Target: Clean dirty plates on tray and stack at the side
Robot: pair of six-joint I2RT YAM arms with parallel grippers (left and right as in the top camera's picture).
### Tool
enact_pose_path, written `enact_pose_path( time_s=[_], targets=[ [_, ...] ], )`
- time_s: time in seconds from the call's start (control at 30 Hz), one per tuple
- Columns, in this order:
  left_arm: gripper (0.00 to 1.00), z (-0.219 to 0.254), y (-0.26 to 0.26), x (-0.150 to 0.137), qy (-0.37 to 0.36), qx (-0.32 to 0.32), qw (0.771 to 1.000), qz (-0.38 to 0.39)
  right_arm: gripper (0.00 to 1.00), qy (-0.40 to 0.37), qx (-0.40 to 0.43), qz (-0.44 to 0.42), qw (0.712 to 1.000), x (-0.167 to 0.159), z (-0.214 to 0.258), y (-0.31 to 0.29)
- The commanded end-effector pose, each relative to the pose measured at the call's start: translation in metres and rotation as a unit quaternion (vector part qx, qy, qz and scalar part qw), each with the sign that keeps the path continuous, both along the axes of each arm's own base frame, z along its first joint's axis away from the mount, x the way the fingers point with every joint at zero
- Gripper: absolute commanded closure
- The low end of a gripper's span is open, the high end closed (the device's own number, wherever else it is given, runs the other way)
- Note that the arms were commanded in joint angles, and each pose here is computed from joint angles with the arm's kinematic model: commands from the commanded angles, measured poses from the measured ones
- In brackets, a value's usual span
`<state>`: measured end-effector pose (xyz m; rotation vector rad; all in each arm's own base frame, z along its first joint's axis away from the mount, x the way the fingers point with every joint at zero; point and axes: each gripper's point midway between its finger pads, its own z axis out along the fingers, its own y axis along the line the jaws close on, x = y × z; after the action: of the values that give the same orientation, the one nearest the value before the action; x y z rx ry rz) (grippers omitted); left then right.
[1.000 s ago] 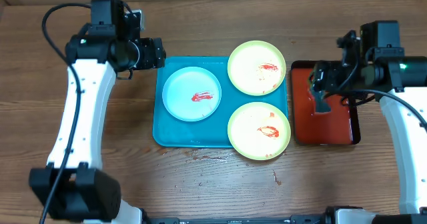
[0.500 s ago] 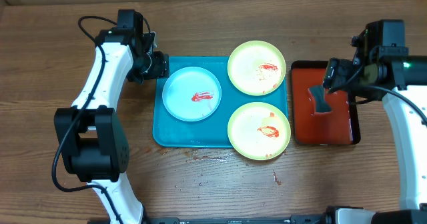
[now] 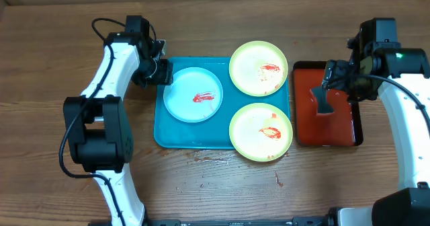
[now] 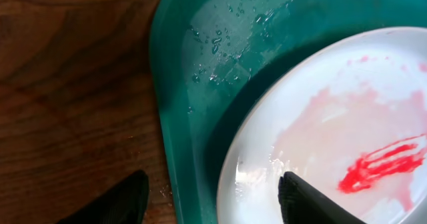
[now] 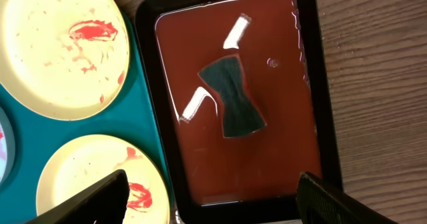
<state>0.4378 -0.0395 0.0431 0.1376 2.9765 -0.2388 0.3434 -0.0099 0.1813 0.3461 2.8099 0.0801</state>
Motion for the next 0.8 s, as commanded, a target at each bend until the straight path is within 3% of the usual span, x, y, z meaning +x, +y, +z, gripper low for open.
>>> enact_pose_path(
  time_s=[0.0, 0.13, 0.33, 0.67, 0.77],
  targets=[
    [0.39, -0.01, -0.013, 0.001, 0.005, -0.009, 0.999, -0.04, 0.18, -0.014, -0.007, -0.001, 1.0, 0.006, 0.008, -0.003],
    [0.44, -0.018, -0.015, -0.003, 0.017, 0.008, 0.999, -0.05, 0.18, -0.014, -0.007, -0.001, 1.0, 0.005, 0.008, -0.003],
    [0.6, -0.035, -0.008, -0.009, 0.041, 0.032, 0.997, -0.05, 0.18, -0.011, -0.006, -0.001, 1.0, 0.004, 0.008, -0.003],
    [0.96, -0.035, -0.013, -0.009, 0.041, 0.018, 0.998, -0.052, 0.18, -0.004, -0.001, -0.015, 1.0, 0.001, 0.005, -0.003],
    [0.95, -0.035, -0.018, -0.011, 0.043, 0.006, 0.998, -0.053, 0.18, 0.004, 0.0, -0.02, 1.0, -0.001, 0.0, -0.003]
  ],
)
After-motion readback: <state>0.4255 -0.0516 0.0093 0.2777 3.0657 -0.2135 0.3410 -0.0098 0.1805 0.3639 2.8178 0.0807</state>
